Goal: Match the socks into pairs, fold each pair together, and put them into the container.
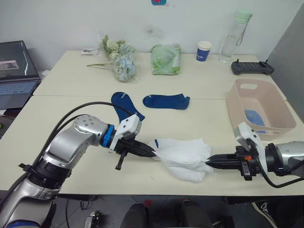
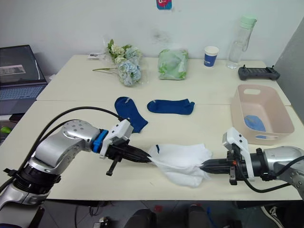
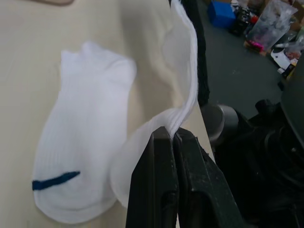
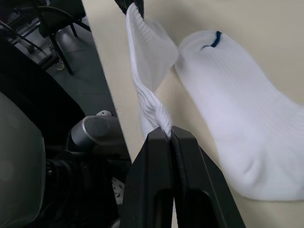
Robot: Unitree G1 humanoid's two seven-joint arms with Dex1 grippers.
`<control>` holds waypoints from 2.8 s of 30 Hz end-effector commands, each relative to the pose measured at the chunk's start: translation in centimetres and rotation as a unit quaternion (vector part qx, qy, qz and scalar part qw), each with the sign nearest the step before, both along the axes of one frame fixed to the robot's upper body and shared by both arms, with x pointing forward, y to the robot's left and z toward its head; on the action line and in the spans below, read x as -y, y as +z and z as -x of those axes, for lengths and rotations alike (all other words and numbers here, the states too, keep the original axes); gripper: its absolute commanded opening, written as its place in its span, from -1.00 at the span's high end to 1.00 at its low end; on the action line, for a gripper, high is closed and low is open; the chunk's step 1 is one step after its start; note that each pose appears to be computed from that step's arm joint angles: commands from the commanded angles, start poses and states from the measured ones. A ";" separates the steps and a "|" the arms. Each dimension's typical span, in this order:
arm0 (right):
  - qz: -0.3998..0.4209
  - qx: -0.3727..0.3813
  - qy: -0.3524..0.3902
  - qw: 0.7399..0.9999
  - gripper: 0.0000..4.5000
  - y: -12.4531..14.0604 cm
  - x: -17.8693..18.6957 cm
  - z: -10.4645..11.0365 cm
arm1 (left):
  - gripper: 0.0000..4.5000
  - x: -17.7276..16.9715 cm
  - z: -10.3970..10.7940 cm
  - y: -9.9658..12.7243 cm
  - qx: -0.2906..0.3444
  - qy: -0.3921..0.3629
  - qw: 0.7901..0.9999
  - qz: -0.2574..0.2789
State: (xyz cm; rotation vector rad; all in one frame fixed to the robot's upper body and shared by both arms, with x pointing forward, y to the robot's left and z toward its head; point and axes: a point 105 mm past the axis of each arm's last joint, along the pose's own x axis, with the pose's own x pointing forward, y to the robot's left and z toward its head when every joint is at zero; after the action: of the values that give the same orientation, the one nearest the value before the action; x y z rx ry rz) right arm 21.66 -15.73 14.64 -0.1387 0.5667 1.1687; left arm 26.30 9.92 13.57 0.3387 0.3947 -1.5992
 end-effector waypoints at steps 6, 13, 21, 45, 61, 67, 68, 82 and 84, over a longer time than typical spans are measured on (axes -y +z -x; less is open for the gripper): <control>0.045 0.076 -0.050 0.995 0.98 -1.2 1.1 -4.3 | 1.00 0.5 -2.0 -2.2 0.008 0.042 0.999 -0.023; 0.075 0.102 -0.047 0.991 0.98 -2.1 1.0 -6.5 | 1.00 0.6 -4.0 -1.9 0.009 0.070 0.997 -0.025; 0.087 0.122 -0.063 0.987 0.98 -2.5 0.9 -7.8 | 1.00 0.9 -5.5 -2.2 0.014 0.095 0.994 -0.047; 0.035 0.201 -0.098 0.974 -0.30 1.0 1.0 -8.4 | -0.06 -1.6 -8.6 0.4 0.059 0.180 0.982 0.020; 0.087 0.232 0.065 0.967 -0.30 -1.7 -2.9 -2.6 | -0.06 -3.7 -4.4 -1.4 0.028 0.141 0.990 0.008; 0.109 0.252 0.083 0.958 -0.30 -2.6 -2.9 -2.7 | -0.06 -2.2 -4.1 -2.7 0.020 0.132 0.991 0.017; 0.108 0.252 0.084 0.958 -0.30 -2.7 -3.1 -2.7 | -0.06 -2.0 -4.0 -2.8 0.019 0.129 0.991 0.018; 0.119 0.255 0.069 0.957 0.90 -4.3 -2.3 -3.4 | 1.00 -2.1 -4.1 -3.0 -0.006 0.135 0.991 0.020; 0.122 0.259 0.067 0.956 0.98 -4.2 -2.0 -3.6 | 1.00 -2.0 -4.3 -2.5 -0.019 0.142 0.989 0.031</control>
State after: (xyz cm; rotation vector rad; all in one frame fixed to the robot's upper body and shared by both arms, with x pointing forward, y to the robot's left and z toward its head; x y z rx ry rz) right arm 25.07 -13.54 9.66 -0.6622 0.2745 1.1478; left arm 30.38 12.16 9.78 0.2206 0.4382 -1.3297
